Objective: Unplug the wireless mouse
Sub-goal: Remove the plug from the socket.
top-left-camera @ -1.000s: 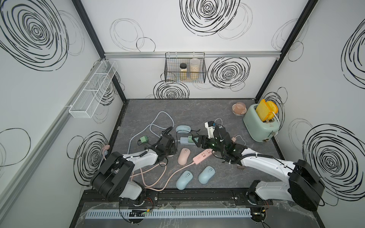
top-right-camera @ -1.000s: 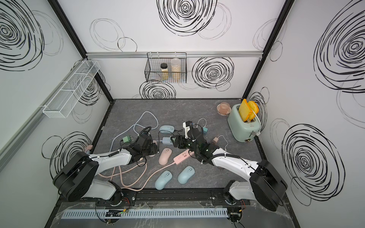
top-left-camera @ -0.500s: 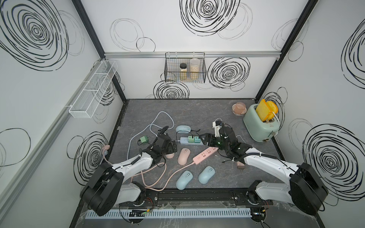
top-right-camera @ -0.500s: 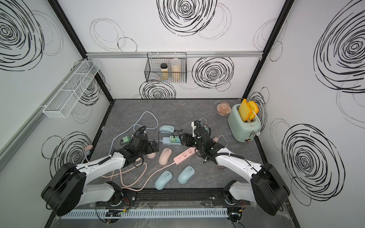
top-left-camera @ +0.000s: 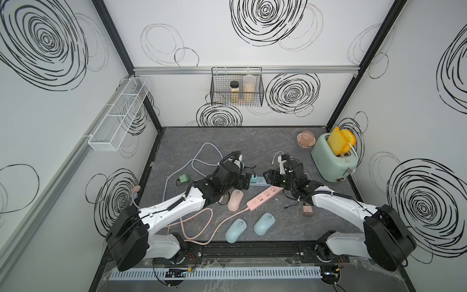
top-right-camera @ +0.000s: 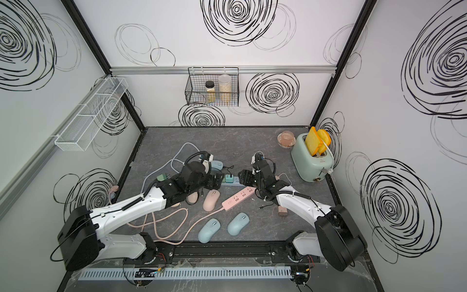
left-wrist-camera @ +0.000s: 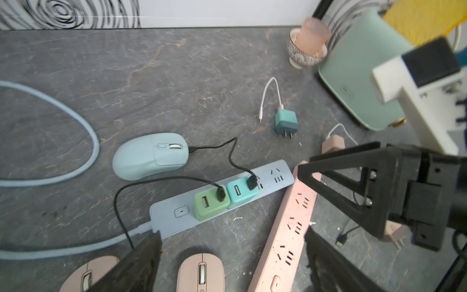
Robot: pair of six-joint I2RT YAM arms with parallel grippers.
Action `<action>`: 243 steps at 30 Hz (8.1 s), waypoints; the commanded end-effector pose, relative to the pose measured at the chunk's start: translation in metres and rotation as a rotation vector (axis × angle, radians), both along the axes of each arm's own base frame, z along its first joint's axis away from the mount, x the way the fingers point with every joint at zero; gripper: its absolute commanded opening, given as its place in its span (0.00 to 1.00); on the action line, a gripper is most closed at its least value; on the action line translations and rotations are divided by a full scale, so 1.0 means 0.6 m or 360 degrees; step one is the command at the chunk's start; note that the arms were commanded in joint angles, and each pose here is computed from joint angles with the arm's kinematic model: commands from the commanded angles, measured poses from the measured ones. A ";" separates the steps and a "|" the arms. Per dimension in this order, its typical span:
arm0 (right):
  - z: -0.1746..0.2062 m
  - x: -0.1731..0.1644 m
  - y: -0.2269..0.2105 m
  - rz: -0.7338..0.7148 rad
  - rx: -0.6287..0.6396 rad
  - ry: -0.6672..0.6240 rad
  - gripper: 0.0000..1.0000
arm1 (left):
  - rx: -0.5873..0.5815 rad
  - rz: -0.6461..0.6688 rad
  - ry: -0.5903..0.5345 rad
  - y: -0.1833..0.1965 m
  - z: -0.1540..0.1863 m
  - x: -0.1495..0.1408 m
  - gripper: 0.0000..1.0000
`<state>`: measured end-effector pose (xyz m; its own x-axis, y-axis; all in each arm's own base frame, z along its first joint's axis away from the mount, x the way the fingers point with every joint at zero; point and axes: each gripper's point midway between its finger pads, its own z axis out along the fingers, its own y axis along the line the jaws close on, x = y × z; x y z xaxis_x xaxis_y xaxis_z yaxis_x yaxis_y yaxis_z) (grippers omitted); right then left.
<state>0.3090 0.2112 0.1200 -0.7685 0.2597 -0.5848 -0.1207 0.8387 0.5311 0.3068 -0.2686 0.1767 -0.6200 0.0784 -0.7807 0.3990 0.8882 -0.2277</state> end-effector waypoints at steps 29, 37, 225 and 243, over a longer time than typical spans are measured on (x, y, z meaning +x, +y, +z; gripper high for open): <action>-0.037 -0.021 0.045 0.0263 -0.0152 0.0052 0.54 | 0.0944 -0.0688 -0.0404 -0.002 -0.049 0.071 0.83; -0.046 -0.029 0.043 0.0276 -0.0159 0.0067 0.55 | 0.0832 -0.0844 -0.0569 -0.021 -0.012 0.079 0.86; -0.264 -0.024 0.029 0.0012 -0.0369 0.0524 0.22 | -0.0281 -0.0732 -0.0721 -0.063 0.068 0.049 0.00; -0.259 -0.020 0.021 0.0003 -0.0414 0.0497 0.21 | -0.0242 -0.0982 -0.0468 -0.117 0.028 0.028 0.00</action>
